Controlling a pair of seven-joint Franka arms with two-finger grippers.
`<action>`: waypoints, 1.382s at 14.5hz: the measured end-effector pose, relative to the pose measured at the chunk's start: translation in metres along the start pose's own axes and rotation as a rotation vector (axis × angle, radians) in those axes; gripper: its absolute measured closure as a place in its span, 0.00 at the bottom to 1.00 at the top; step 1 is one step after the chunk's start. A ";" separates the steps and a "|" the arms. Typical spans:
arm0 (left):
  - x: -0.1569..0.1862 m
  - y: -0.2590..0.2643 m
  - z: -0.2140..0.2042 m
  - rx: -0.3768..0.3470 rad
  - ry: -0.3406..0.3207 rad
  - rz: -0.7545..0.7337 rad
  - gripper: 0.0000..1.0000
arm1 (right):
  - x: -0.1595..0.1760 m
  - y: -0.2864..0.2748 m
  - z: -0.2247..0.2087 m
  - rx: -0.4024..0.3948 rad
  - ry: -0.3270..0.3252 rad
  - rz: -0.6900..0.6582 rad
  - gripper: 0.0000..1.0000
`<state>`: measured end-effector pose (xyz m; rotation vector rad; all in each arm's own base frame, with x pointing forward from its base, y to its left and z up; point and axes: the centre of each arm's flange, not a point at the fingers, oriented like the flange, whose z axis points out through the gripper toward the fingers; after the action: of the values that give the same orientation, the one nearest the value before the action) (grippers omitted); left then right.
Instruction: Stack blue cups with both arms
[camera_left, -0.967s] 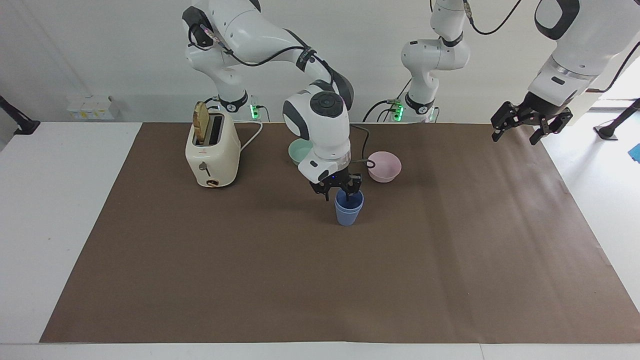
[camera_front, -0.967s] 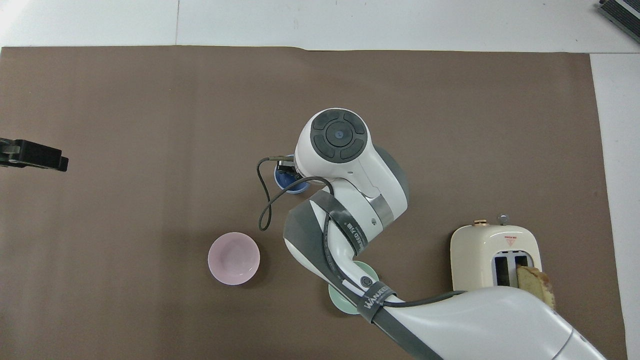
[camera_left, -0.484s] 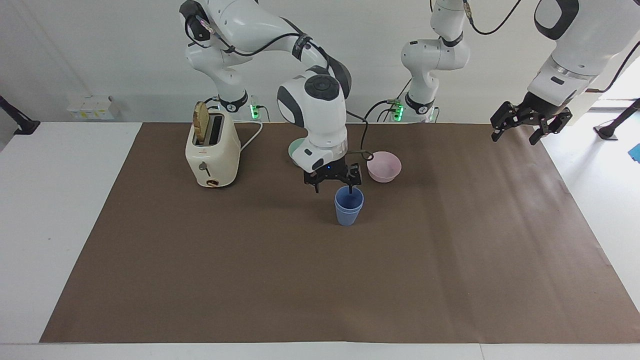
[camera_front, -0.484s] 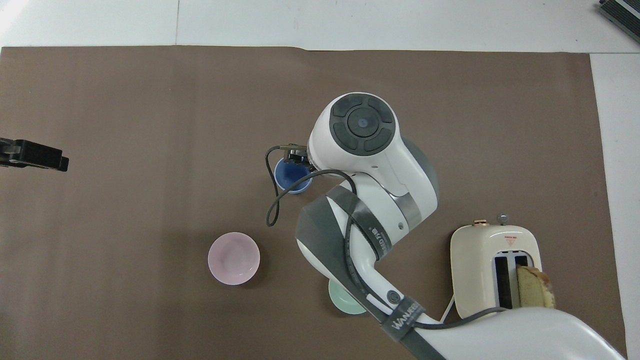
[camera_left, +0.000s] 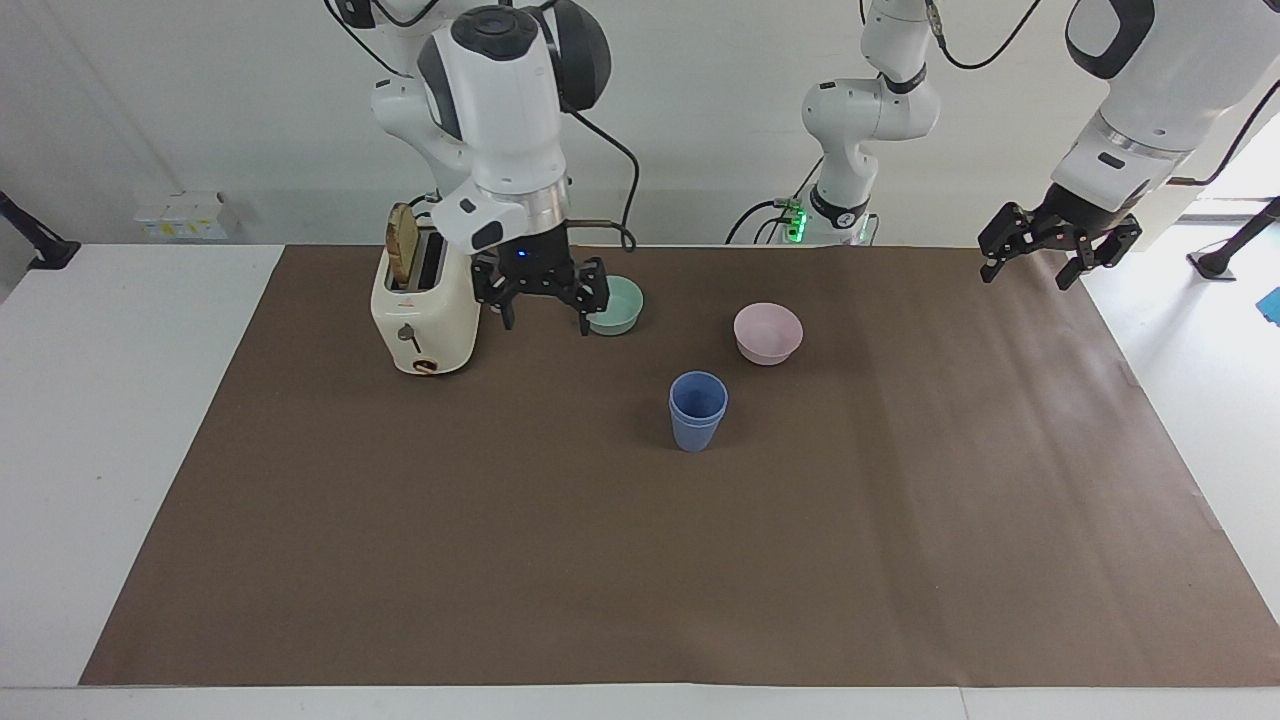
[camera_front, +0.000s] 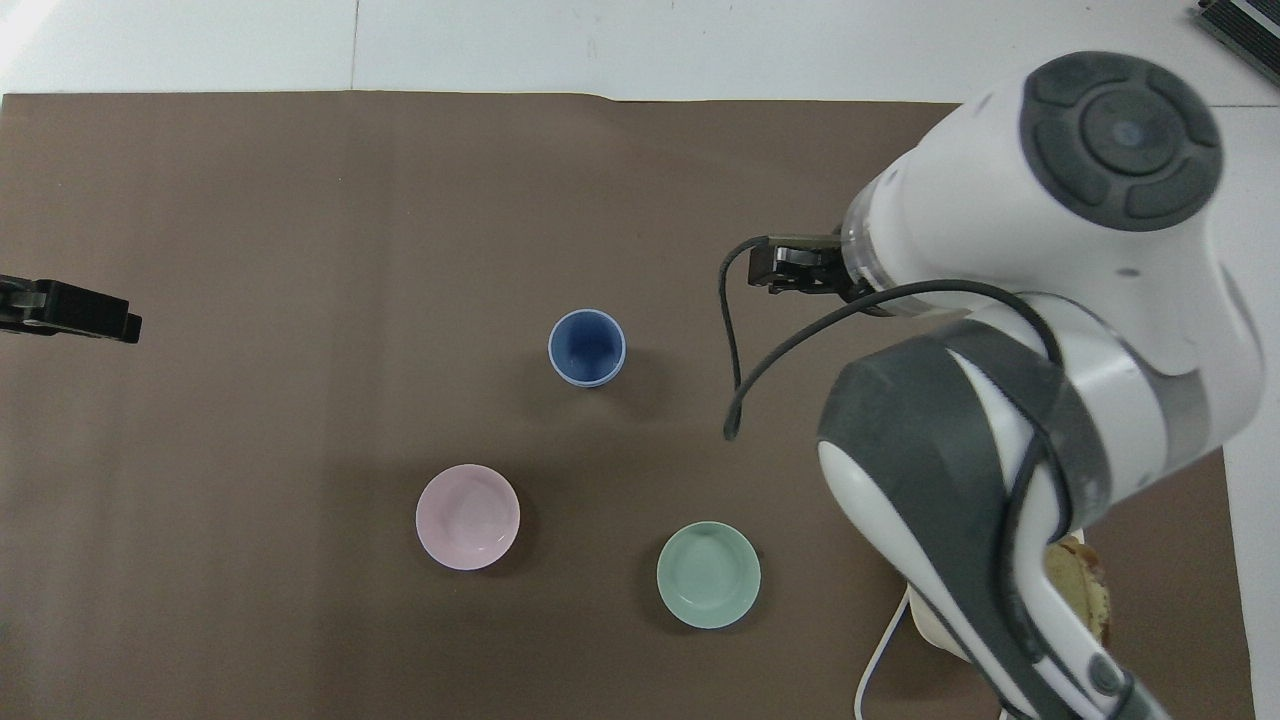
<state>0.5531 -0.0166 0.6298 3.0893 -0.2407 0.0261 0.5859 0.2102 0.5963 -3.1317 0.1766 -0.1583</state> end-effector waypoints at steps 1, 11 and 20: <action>0.000 0.000 0.000 0.000 0.000 0.001 0.00 | 0.001 0.018 -0.009 -0.012 -0.006 -0.014 0.00; 0.000 0.001 -0.001 0.000 0.002 0.002 0.00 | 0.013 0.152 -0.045 -0.012 -0.086 -0.049 0.00; -0.001 0.001 -0.002 0.000 0.005 0.002 0.00 | 0.012 0.192 -0.030 -0.014 -0.092 -0.074 0.00</action>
<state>0.5519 -0.0175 0.6321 3.0890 -0.2437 0.0334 0.5737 0.0186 0.6266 -3.1523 0.0615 -0.0125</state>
